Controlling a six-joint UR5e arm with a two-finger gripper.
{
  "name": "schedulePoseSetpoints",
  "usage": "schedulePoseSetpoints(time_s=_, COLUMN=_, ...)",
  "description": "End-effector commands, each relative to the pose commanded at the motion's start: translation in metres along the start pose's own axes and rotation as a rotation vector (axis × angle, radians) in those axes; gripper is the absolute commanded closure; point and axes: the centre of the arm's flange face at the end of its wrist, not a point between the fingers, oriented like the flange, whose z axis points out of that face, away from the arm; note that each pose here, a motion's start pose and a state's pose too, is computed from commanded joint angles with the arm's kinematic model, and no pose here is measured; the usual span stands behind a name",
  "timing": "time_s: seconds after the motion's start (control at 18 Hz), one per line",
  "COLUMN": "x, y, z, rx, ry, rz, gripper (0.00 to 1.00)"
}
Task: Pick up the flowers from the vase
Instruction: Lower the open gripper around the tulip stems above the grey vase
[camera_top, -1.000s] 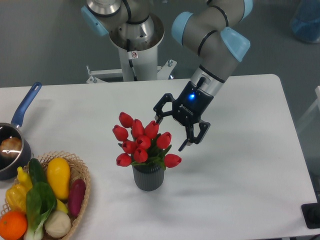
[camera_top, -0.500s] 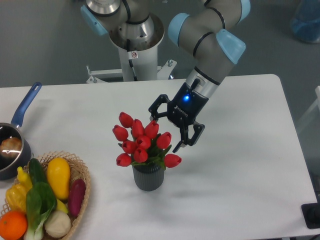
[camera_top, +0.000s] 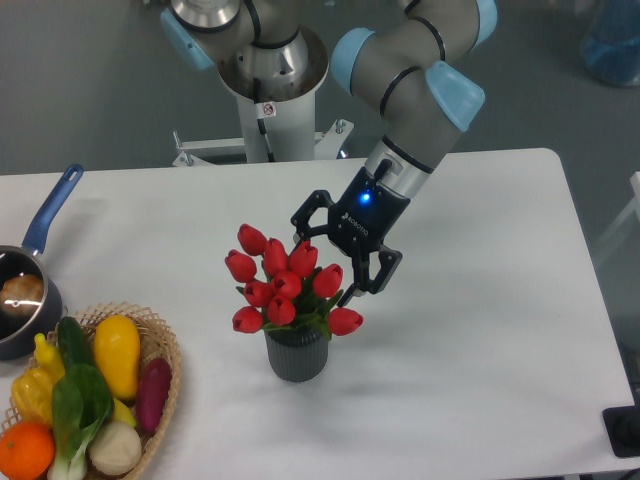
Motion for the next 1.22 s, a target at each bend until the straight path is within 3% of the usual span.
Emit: schedulePoseSetpoints(time_s=1.22, x=-0.001, y=-0.002, z=0.014, rx=0.072, ry=0.032, rz=-0.020, gripper=0.00)
